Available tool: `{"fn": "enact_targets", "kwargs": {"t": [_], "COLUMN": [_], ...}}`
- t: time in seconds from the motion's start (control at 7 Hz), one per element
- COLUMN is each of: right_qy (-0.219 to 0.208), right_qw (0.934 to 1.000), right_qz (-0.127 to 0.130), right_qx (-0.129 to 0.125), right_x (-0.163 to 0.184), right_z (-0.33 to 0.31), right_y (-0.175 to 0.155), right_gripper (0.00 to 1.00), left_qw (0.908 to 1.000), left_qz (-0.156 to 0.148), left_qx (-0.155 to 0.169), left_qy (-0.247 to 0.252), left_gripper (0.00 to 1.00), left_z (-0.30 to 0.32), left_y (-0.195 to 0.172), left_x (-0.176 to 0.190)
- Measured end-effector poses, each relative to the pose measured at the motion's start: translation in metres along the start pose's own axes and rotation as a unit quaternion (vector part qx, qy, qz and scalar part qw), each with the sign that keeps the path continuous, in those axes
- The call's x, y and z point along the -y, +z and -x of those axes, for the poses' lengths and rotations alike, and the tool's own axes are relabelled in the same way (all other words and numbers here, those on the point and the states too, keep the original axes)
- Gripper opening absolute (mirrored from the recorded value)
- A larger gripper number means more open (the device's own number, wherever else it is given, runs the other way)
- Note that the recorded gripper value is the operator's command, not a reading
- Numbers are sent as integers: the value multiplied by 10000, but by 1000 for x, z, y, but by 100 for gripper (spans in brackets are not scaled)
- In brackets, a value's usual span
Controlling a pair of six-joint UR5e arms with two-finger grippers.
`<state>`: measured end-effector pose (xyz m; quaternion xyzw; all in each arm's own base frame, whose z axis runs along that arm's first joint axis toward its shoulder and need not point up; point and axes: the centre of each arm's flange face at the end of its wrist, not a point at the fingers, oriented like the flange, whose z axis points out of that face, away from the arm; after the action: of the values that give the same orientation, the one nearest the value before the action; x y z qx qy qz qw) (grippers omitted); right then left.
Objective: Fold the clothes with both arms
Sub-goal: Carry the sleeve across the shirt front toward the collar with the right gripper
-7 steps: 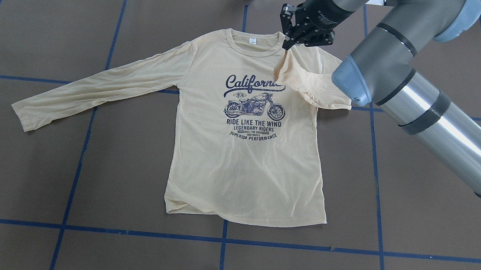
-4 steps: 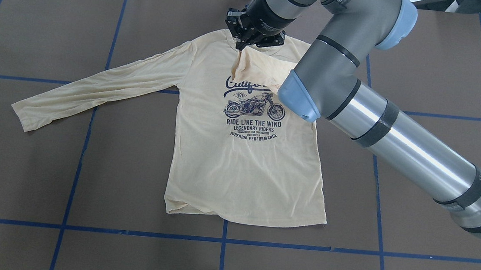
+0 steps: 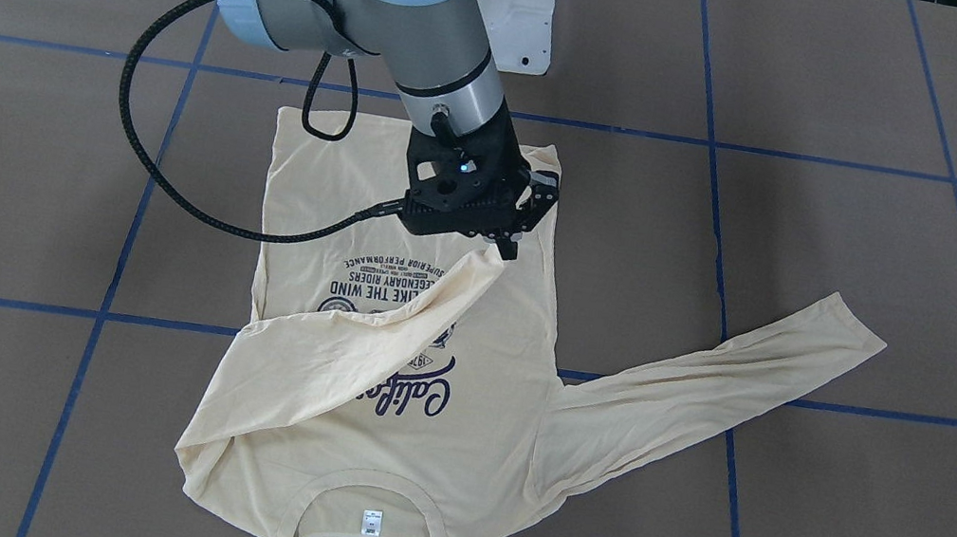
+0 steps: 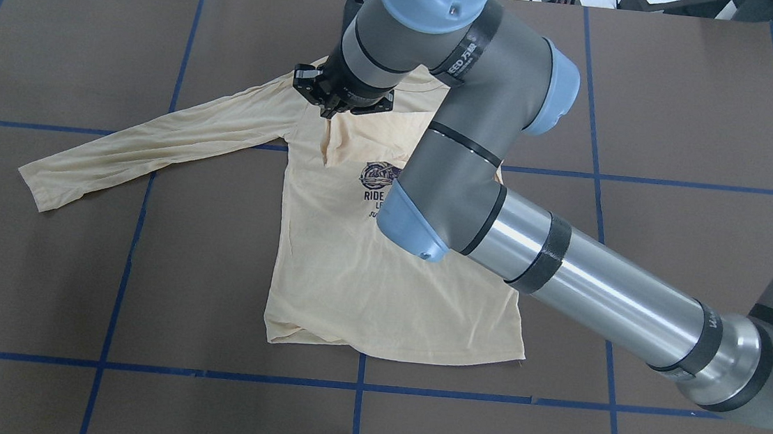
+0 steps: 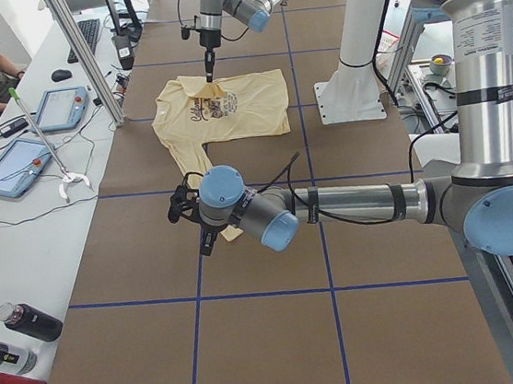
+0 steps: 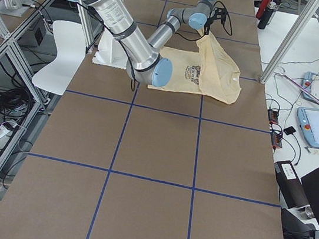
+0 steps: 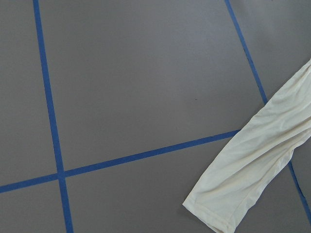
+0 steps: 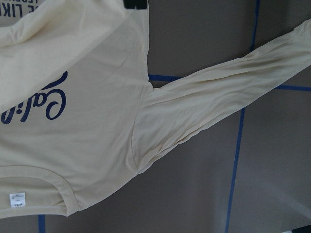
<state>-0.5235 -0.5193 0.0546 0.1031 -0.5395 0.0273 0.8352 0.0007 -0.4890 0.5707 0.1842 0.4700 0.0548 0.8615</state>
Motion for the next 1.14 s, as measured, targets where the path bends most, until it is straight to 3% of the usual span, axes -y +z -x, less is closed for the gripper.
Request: {"fn": "enact_targets", "kwargs": {"t": [0.29, 0.43, 0.57, 1.14], "right_qy": [9, 26, 29, 519], "right_qw": [9999, 9998, 9997, 9983], "right_qz": [-21, -41, -46, -145], "right_qx": [-155, -201, -224, -200], "right_x": [-3, 1, 2, 4], "right_z": [11, 15, 20, 43], "right_y": [27, 42, 54, 59], "right_gripper": [0, 72, 99, 99], "left_qw": [10000, 10000, 10000, 9998], "left_qz": [-15, -19, -23, -130], "left_qx": [-5, -6, -7, -66], "left_qy": [18, 23, 29, -163], "left_gripper": [100, 100, 100, 100], "left_z": [1, 0, 0, -9], "left_y": [0, 0, 0, -1], "left_x": [0, 0, 0, 4]}}
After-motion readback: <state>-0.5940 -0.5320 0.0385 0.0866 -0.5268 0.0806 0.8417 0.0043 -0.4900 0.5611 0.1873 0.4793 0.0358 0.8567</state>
